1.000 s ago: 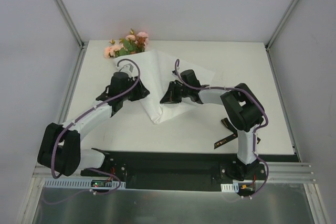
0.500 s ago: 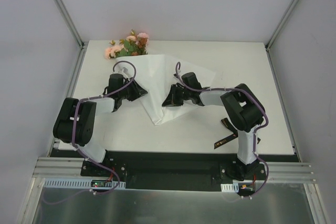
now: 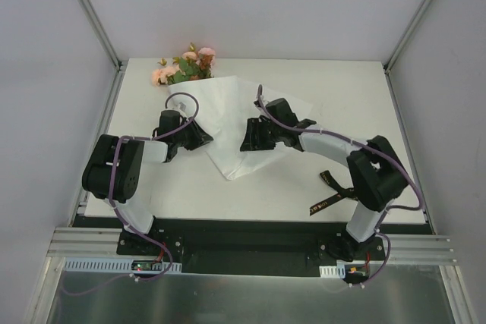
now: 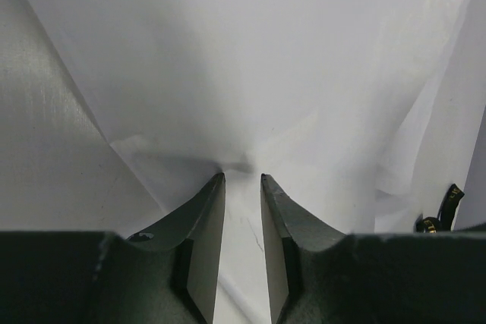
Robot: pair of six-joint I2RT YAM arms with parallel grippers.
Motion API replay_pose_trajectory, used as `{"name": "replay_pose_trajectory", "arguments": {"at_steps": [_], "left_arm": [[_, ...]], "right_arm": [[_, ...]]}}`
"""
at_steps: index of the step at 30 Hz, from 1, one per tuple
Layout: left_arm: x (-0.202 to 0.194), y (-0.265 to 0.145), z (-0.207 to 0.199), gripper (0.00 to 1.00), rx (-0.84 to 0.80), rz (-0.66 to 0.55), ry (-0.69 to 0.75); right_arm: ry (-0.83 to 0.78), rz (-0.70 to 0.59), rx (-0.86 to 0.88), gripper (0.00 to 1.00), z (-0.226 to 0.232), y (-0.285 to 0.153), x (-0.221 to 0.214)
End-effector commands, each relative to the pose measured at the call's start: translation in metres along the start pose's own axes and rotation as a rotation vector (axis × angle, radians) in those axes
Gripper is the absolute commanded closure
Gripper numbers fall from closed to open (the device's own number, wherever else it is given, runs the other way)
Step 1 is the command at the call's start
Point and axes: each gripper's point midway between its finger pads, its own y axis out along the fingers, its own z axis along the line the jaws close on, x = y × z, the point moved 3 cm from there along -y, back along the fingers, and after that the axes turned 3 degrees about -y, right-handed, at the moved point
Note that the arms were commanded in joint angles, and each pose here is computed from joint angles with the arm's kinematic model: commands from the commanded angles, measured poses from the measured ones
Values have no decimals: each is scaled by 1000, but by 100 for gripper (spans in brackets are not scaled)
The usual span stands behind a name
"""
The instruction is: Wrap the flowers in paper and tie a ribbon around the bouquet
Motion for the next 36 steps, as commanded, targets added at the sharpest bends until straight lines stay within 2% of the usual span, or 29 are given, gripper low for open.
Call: {"name": "replay_pose_trajectory", "arguments": {"at_steps": [1, 5, 6, 9, 10, 16, 20, 24, 29, 32, 36], "left_arm": [[0, 0, -1, 75, -30, 4, 11], [1, -2, -3, 75, -33, 3, 19], [2, -2, -4, 75, -37, 3, 22], [1, -3, -5, 75, -41, 6, 27], [1, -3, -5, 75, -40, 7, 29], [4, -4, -13, 75, -67, 15, 26], [16, -14, -19, 73, -111, 12, -54], [39, -26, -11, 71, -99, -65, -164], [62, -17, 6, 84, -50, -95, -254], [66, -4, 12, 87, -41, -83, -293], [81, 6, 31, 97, 16, -102, -370]], "right_arm": [[-229, -63, -67, 45, 43, -41, 14], [-204, 21, 107, 45, 79, -2, 0], [-200, 44, 104, 46, 75, 14, -5], [-176, 52, 175, 59, 80, 35, -3], [-160, 84, 173, 68, 73, 46, -9], [-97, 121, 159, 83, 51, 64, -37], [-57, 129, 144, 86, 40, 67, -51], [-32, 132, 141, 87, 37, 70, -55], [-32, 119, 154, 88, 42, 67, -51], [-32, 120, 156, 88, 43, 65, -50], [-28, 131, 154, 92, 43, 66, -54]]}}
